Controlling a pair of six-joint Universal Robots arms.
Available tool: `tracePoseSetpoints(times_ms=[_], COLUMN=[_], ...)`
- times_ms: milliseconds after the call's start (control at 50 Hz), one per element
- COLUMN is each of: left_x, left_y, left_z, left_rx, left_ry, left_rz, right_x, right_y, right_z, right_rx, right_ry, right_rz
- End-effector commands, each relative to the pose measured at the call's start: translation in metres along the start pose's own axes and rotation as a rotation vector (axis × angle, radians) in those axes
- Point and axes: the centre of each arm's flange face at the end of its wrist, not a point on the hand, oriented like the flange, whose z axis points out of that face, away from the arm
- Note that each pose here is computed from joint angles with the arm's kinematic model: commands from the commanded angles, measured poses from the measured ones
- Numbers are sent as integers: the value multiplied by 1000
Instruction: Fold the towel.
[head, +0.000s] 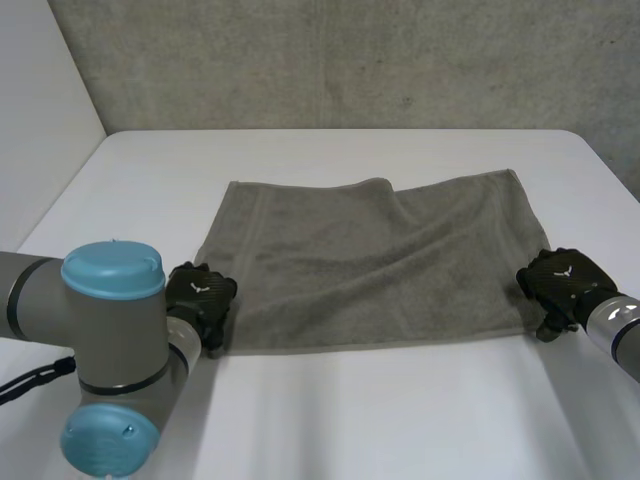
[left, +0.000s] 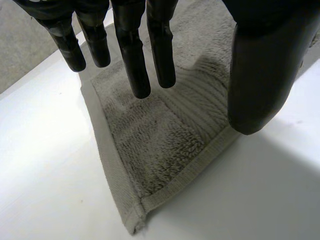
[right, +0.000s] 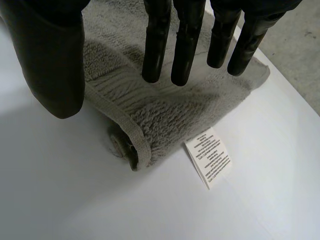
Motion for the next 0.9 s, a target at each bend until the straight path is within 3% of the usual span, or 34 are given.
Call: tracePoseSetpoints(times_ms=[20, 200, 400, 500, 740, 900], left_x=[-3, -4, -54, -61, -45, -26], left_y=[0, -3, -45, -55, -38, -23], left_z=[6, 13, 5, 7, 8, 1], left_rx=[-3, 5, 127, 168, 98, 55], left_ry=[-11, -15, -132, -128, -66, -15], left_rz=[2, 62, -6, -13, 0, 23], right_x=[3, 11, 29, 36, 43, 46], right_y=[1, -5, -40, -47, -53, -61], right_z=[4, 12, -5, -3, 21, 34], right_rx=[3, 14, 92, 114, 105, 82], right_ry=[5, 24, 35, 53, 56, 98], right_rz=[2, 11, 187, 205, 404, 414])
